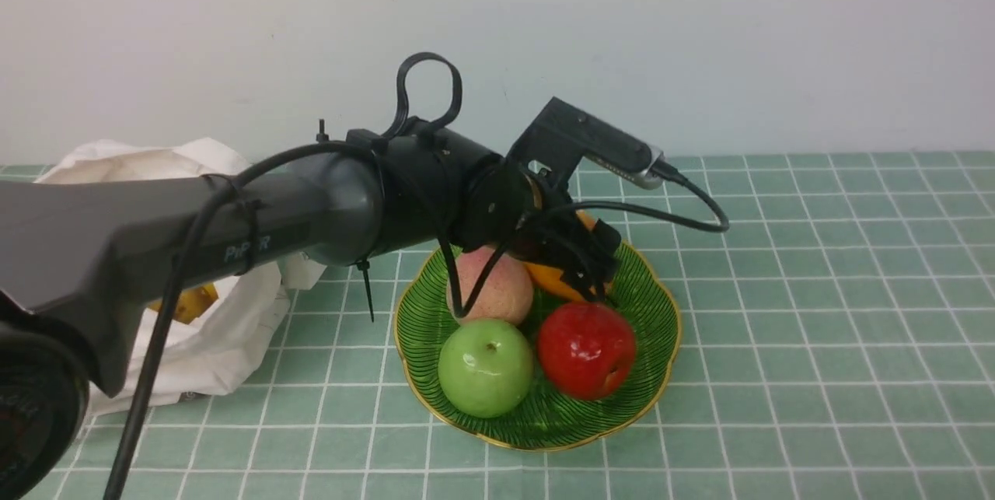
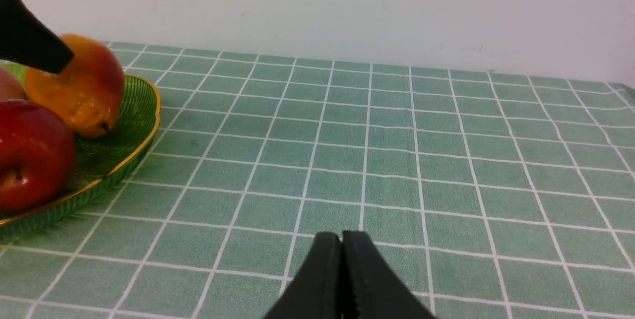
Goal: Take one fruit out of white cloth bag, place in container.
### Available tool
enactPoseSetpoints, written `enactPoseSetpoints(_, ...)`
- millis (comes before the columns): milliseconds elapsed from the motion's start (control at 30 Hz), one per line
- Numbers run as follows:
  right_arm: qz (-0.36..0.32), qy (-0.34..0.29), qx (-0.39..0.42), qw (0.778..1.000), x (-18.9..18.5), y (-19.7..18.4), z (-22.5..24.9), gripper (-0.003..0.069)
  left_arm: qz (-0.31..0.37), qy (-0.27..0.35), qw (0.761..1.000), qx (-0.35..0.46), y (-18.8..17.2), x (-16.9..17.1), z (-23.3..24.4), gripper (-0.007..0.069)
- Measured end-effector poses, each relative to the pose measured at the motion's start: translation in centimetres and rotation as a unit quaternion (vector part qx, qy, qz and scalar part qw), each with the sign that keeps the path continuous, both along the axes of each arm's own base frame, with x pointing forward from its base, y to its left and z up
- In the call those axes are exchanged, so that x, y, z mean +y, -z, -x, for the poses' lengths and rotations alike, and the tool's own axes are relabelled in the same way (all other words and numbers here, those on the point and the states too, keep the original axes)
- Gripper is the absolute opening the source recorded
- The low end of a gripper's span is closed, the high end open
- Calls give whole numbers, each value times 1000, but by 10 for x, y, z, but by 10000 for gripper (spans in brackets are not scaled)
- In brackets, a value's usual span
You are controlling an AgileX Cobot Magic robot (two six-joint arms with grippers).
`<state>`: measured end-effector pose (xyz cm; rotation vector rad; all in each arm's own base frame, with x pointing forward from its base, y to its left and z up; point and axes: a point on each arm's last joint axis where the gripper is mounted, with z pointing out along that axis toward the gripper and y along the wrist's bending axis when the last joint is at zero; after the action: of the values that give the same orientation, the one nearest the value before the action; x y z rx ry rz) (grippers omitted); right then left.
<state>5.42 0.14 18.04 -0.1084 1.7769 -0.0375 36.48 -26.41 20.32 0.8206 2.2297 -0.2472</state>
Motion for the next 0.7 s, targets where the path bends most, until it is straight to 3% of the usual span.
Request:
enactPoseSetpoints(167, 0, 0, 0, 1000, 0, 0, 0, -15, -19, 7, 1000, -5, -12, 5, 4, 667)
enactPoseSetpoints(267, 0, 0, 0, 1000, 0, 0, 0, -15, -25, 6, 999, -22, -45, 14, 14, 607)
enactPoseSetpoints(333, 0, 0, 0, 1000, 0, 0, 0, -15, -19, -3, 999, -33, -68, 21, 21, 524)
enactPoseSetpoints(467, 0, 0, 0, 1000, 0, 0, 0, -15, 9, -46, 996, -70, -137, 50, 50, 207)
enactPoseSetpoints(567, 0, 0, 0, 1000, 0, 0, 0, -15, 35, -78, 989, -117, -191, 79, 81, 38)
enactPoseSetpoints(700, 0, 0, 0, 1000, 0, 0, 0, -15, 73, -114, 977, -166, -243, 118, 126, -1)
